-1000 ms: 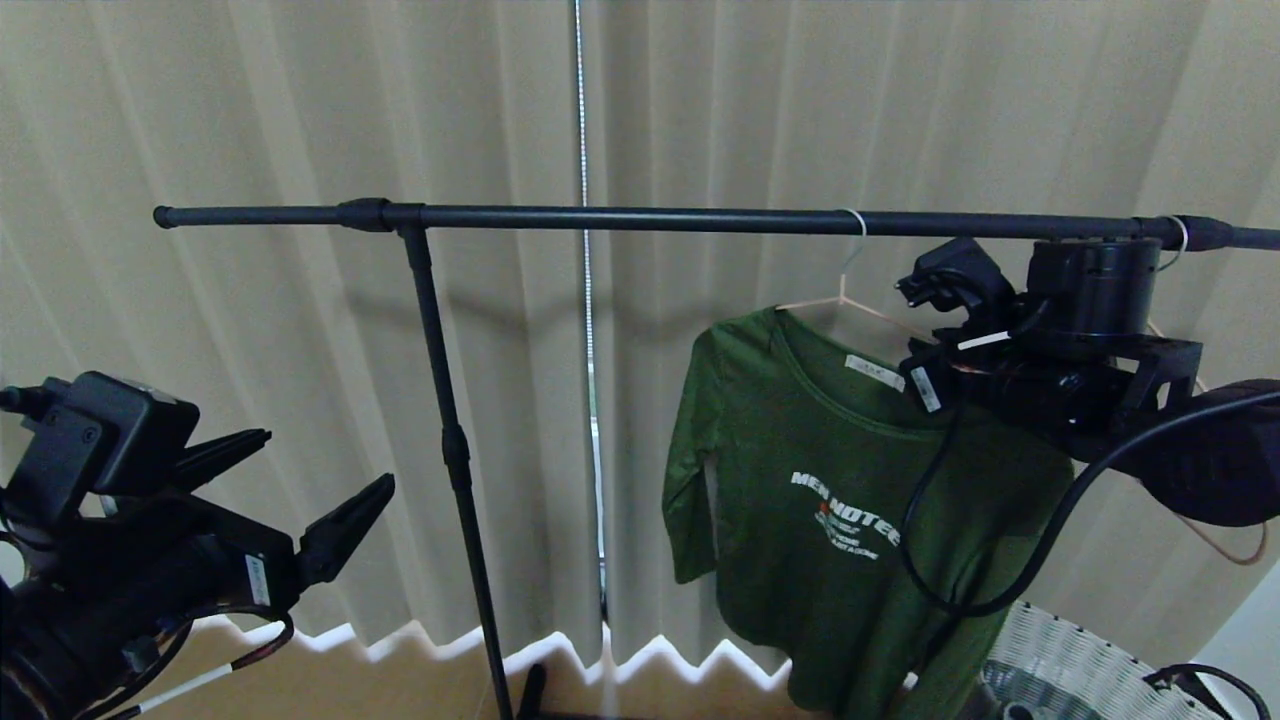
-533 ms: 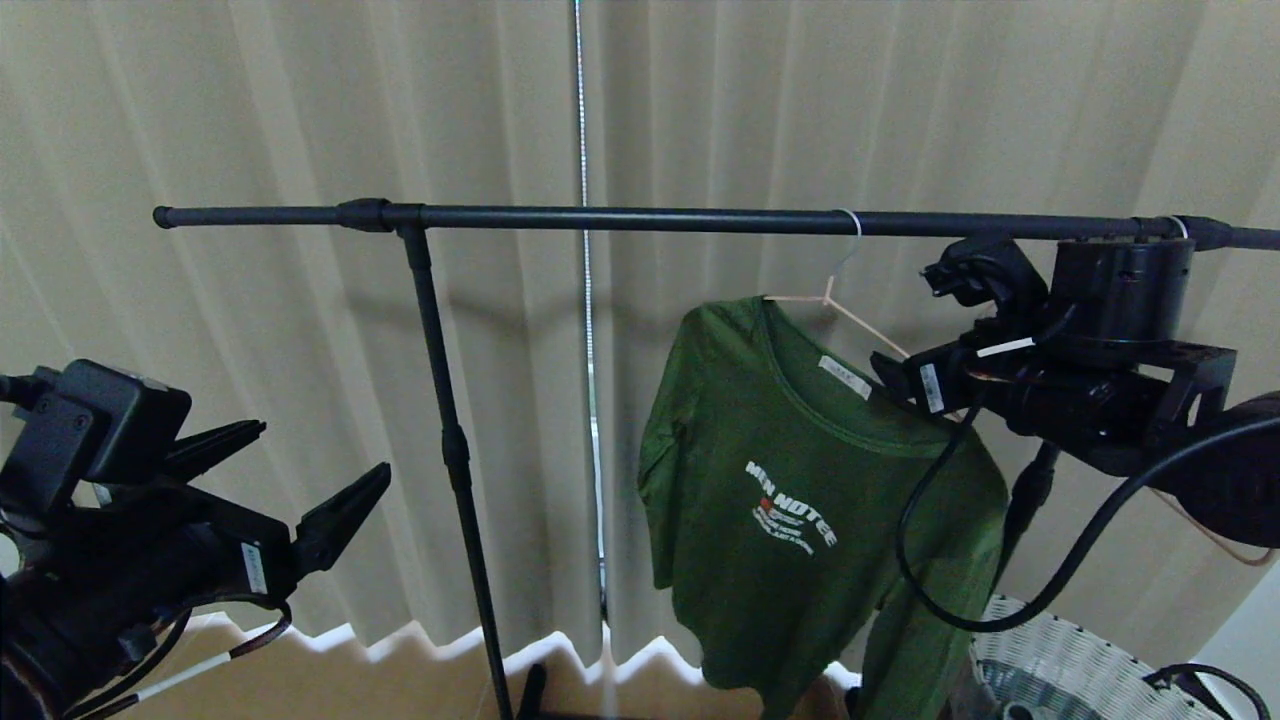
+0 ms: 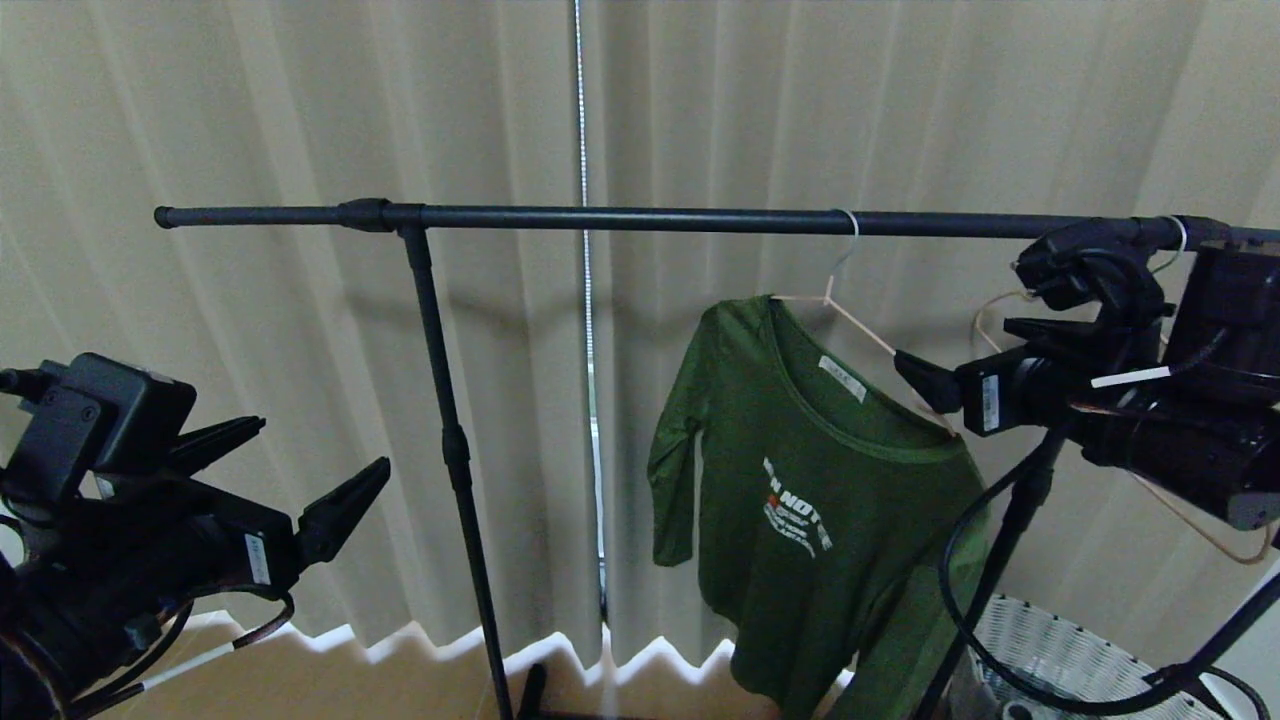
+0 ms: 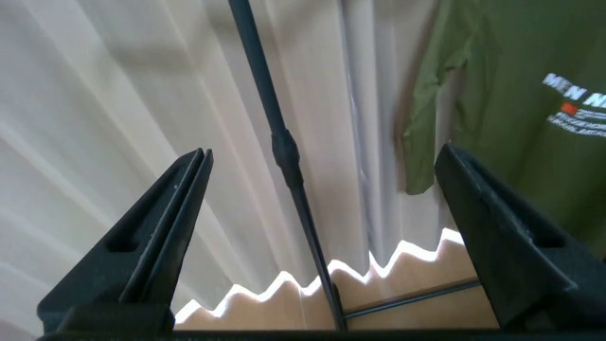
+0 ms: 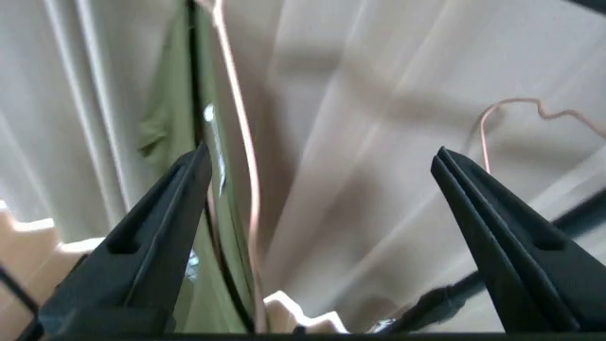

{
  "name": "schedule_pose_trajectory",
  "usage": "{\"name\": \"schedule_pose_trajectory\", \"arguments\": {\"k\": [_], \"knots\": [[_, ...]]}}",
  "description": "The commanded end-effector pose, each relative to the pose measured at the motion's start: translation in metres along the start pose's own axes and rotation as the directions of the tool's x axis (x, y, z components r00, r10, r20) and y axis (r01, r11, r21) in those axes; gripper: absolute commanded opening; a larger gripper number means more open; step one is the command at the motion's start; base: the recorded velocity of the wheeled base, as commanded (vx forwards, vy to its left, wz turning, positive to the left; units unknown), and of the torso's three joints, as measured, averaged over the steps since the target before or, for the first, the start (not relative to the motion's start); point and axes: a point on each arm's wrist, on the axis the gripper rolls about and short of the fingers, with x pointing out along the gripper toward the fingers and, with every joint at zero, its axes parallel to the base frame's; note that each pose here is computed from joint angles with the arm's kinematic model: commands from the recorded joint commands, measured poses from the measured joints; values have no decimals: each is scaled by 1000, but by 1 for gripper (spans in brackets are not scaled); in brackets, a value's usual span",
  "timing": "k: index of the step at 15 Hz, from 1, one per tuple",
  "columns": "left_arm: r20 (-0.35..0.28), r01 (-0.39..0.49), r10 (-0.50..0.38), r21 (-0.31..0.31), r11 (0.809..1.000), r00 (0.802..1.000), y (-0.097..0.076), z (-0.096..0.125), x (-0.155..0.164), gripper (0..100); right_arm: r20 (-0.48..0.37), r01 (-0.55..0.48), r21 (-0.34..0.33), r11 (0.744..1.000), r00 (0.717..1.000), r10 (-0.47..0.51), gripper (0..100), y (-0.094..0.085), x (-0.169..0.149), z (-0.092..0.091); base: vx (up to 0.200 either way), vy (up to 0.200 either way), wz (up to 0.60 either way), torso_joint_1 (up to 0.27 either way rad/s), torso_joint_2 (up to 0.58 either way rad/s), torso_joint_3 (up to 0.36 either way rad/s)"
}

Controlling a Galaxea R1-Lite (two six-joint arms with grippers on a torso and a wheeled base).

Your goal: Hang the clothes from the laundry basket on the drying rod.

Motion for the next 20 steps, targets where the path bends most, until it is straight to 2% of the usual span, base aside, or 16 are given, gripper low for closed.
{"name": "schedule_pose_trajectory", "arguments": {"k": [1, 5, 6, 11, 14, 20], "knots": [[-5, 1, -1, 4, 1000, 1000, 0, -1, 1, 100, 33, -10, 16, 1000, 999, 10, 100, -6, -22, 1, 0, 0, 0, 0, 0, 0], [-21, -4, 4, 5, 1000, 1000, 0, -4, 3, 100, 24, -55, 18, 998, 998, 55, 100, -12, -58, -17, 0, 0, 0, 0, 0, 0], [-30, -14, 14, 6, 1000, 999, 2, -6, 3, 100, 11, -51, 9, 999, 999, 50, 100, -13, -60, -23, 0, 0, 0, 0, 0, 0], [-36, -14, 14, 11, 1000, 999, 2, -7, 2, 100, 0, 9, -24, 1000, 1000, -9, 100, -25, -63, -29, 0, 0, 0, 0, 0, 0], [-42, -13, 13, 12, 1000, 999, 2, -9, 2, 100, -15, 11, -59, 998, 1000, -12, 100, -25, -67, -36, -200, 0, 0, 7, 4, 2], [-57, -8, 8, 13, 1000, 998, 1, -13, 0, 100, -35, 4, -53, 999, 999, -6, 100, -24, -66, -41, -200, 0, 0, 0, 0, 5]]}}
